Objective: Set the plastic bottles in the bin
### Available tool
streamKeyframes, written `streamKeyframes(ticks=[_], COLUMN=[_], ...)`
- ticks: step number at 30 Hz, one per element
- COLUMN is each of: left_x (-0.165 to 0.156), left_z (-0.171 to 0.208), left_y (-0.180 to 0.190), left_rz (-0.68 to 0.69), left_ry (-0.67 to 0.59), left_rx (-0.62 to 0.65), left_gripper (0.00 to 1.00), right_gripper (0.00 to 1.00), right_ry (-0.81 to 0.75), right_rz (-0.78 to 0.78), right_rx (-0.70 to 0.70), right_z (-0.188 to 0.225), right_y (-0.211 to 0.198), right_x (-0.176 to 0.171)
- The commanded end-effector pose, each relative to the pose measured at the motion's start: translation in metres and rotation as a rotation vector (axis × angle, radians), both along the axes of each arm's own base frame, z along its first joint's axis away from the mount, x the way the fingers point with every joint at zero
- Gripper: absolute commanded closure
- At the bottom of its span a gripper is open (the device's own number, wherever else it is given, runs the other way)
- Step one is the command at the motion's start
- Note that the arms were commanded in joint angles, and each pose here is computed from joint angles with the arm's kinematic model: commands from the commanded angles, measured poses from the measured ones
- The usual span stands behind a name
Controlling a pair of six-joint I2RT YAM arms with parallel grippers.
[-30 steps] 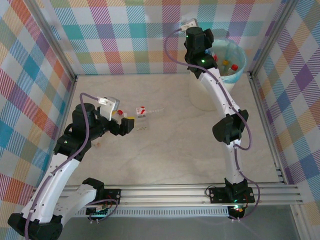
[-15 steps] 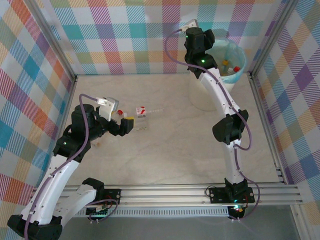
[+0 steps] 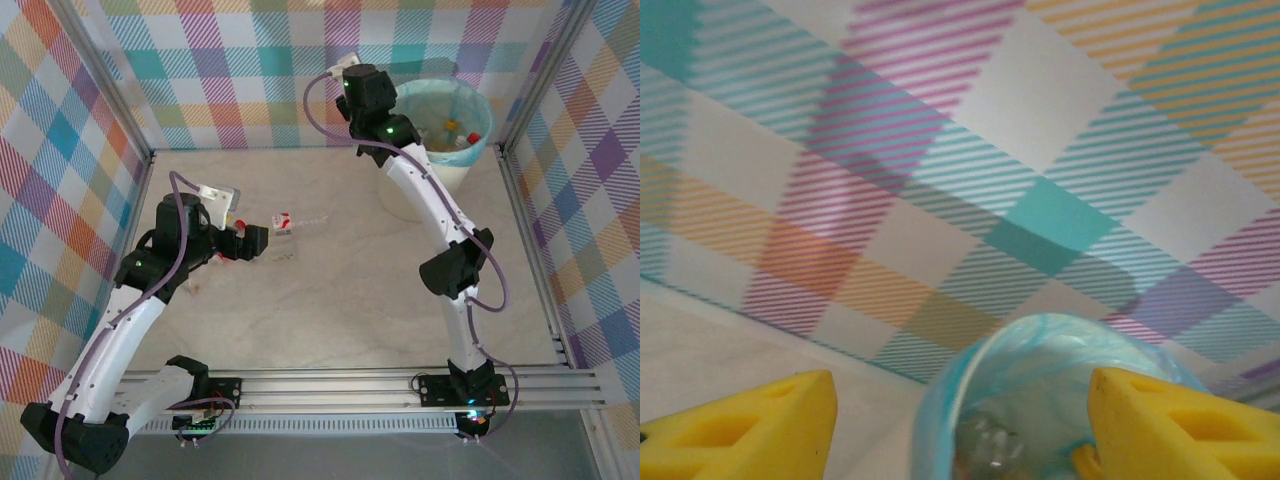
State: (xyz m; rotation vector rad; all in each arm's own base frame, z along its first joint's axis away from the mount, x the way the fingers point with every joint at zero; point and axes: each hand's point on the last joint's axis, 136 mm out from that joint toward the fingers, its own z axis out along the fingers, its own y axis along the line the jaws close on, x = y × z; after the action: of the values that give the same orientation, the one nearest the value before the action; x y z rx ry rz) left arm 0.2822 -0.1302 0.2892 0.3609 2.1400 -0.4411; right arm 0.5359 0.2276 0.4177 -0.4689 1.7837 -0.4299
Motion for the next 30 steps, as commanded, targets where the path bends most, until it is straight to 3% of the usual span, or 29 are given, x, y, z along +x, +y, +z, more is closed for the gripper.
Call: streamKeyframes(ticks=[1,6,11,15,22,30], left_x=[-0.002,-0.001,-0.005,0.001,0.015,0.019], left_z=[-0.007,-0.038,-0.073,-0.115,-0.152,-0.187], left_y=[0.015,0.032,0.06,0.088,0.092,0.114], left_rz=[0.116,0.295,0.406,0.491,0.468,0.467], left_ry=[0.106,0.277,0.415,0.549,0.652,0.745], left_rx=[0.016,0.022,0.158,0.178,0.16,0.326], left_gripper=[0.03,0.03,0.04,0.04,0.06,0.08], right_gripper=[0.33,0.33,0.33,0.34,0.35,0.35], right_ry=[-0.01,0.091,0.194,0.251,0.4,0.498], right_rz=[0.118,0.304,0.501,0.6,0.624,0.62], right_rx=[0.183,0.255,0.322,0.38,0.495,0.536], right_z=[0.051,0.04,0.021,0.001,-0.042,-0.077], right_y=[0.002,0.039,0.077,0.098,0.105,0.095], right_x=[-0.05,-0.098,-0.149,-0.178,-0.207,-0.231])
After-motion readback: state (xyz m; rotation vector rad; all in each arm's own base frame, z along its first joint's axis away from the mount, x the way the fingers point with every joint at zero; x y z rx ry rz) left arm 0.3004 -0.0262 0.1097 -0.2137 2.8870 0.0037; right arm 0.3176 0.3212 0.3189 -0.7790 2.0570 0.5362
